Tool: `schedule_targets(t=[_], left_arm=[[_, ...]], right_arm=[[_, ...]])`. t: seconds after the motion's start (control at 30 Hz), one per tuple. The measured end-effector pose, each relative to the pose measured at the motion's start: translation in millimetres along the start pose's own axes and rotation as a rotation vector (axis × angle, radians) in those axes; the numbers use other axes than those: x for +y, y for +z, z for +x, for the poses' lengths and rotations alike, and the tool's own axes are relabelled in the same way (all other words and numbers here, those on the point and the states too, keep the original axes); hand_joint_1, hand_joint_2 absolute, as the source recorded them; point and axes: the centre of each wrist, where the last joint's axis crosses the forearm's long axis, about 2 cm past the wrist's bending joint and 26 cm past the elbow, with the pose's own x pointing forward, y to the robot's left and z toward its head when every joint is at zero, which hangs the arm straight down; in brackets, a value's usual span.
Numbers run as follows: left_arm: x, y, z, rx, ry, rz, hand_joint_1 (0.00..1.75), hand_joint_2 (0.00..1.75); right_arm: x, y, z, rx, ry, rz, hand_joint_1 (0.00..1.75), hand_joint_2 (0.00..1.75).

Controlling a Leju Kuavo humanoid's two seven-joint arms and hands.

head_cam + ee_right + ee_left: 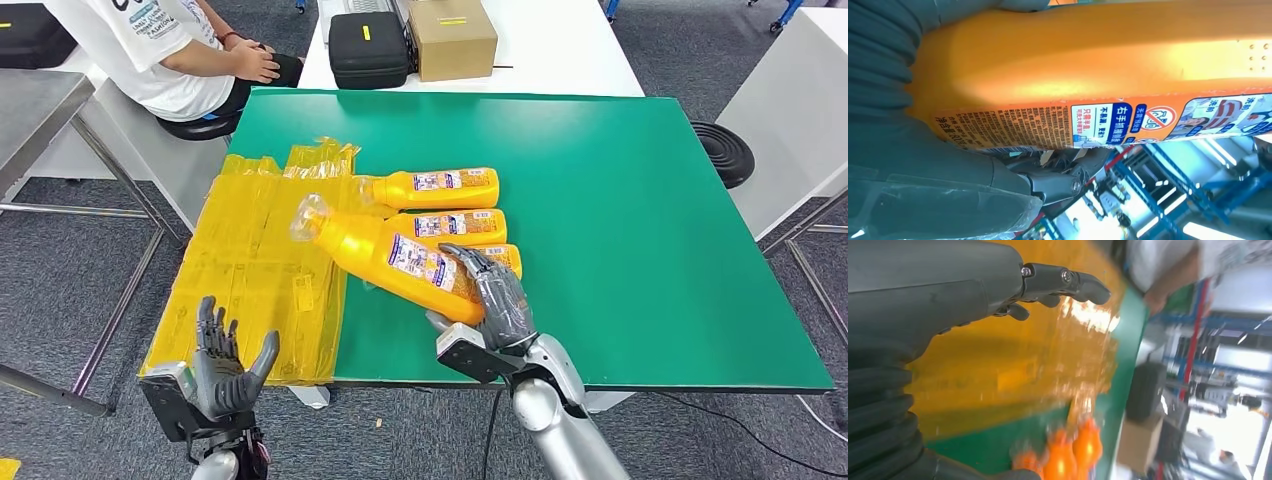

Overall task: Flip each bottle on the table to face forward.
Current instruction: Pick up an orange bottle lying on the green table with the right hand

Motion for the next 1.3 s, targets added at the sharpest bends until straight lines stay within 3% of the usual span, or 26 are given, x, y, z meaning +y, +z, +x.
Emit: schedule_targets(t=[0.13,0.3,0.57,1.0,1.3], left_arm=[[-5,0,0,0.067,0.2,-0.112,0.0,1.75],[-10,-1,1,0.096,0.297,-0.208,0.0,1.75],[-39,-23,1,0.13,0.363,-0.54,0.0,1.75],[-59,-40,-5,0.151,0.358,-0.647,0.0,1.75],[-65,-46,-10,0.155,0.308,-0.633,0.0,1.75]], right_arm=[[1,0,0,-0.003,-0.019,-0.043,1.75,1.75],[4,1,-3,-0.001,-0.05,-0.056,1.75,1.75],[35,7,-9,-0.016,-0.205,0.018,1.75,1.75],[64,7,-5,0.004,-0.316,0.138,1.75,1.75],[87,5,1,0.004,-0.372,0.259,1.75,1.75]])
